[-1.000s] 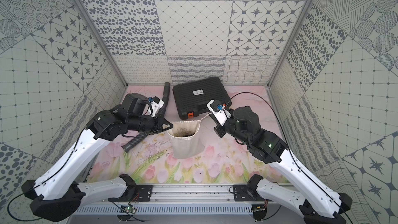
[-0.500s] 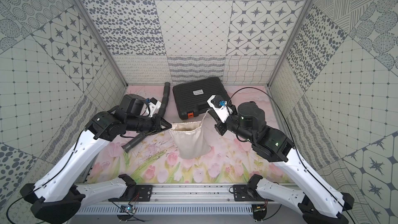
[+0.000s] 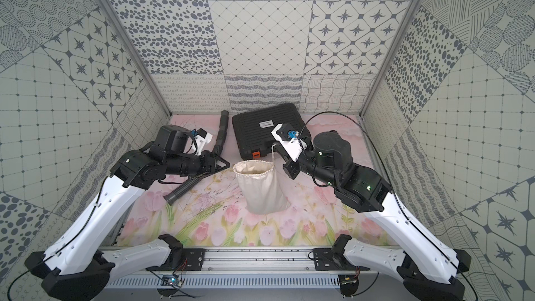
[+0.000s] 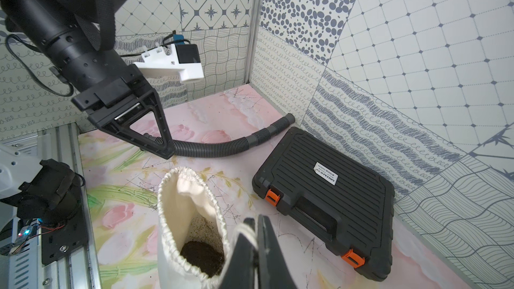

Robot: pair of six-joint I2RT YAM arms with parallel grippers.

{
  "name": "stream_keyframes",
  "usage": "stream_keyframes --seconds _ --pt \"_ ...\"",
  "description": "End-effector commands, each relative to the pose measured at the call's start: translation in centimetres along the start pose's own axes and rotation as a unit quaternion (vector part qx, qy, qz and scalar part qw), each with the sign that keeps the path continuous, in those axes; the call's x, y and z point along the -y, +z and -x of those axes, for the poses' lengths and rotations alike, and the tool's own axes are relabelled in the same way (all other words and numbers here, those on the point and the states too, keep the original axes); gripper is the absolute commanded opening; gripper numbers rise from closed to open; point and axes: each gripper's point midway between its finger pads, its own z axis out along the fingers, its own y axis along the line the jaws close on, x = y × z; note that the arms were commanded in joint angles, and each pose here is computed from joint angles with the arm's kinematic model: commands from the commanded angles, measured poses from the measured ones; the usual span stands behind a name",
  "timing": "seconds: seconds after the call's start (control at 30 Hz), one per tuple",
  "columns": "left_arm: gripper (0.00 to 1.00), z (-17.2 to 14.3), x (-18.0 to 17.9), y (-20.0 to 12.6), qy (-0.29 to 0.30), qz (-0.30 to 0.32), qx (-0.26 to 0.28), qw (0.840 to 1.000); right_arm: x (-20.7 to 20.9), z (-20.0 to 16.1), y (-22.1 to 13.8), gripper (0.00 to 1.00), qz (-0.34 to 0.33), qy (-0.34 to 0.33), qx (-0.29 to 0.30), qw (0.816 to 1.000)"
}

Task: Close the soil bag
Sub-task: Frap the soil bag at the center of the board.

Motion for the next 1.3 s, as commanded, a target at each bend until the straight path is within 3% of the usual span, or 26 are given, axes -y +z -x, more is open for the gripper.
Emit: stream_keyframes --seconds 0.0,0.17,0.27,0.47,0.67,0.87,1.1,1.27 --pt "0.61 2.1 3.2 -2.3 0.087 -0.07 0.082 0.99 0.7 5.3 -1.7 0.0 -0.008 0.012 0.089 0.996" --pt "0.89 2.6 6.8 -3.7 0.179 -0.153 0.129 0.963 0.7 5.4 -1.3 0.0 -0.009 0.013 0.085 0.996" --pt "0.96 2.5 8.1 -3.6 0.226 -0.176 0.133 0.949 0.9 5.2 -1.1 0.0 -0.012 0.016 0.082 0.996" --pt "0.97 2.0 9.7 -1.6 0.3 -0.169 0.122 0.931 0.9 5.2 -0.6 0.0 -0.011 0.026 0.075 0.997" --pt "0.97 2.7 11.2 -0.8 0.309 -0.156 0.107 0.932 0.8 5.2 0.0 0.0 -0.01 0.034 0.07 0.997" --pt "0.96 2.3 12.7 0.1 0.375 -0.146 0.131 0.906 1.1 5.8 0.1 0.0 -0.014 0.04 0.074 0.996" --pt "0.96 0.3 14.4 2.3 0.474 -0.166 0.147 0.852 1.0 6.2 0.4 0.0 -0.011 0.048 0.075 0.996" --pt "0.88 0.7 14.9 3.9 0.486 -0.17 0.149 0.844 1.2 6.3 0.1 0.0 -0.015 0.055 0.078 0.995"
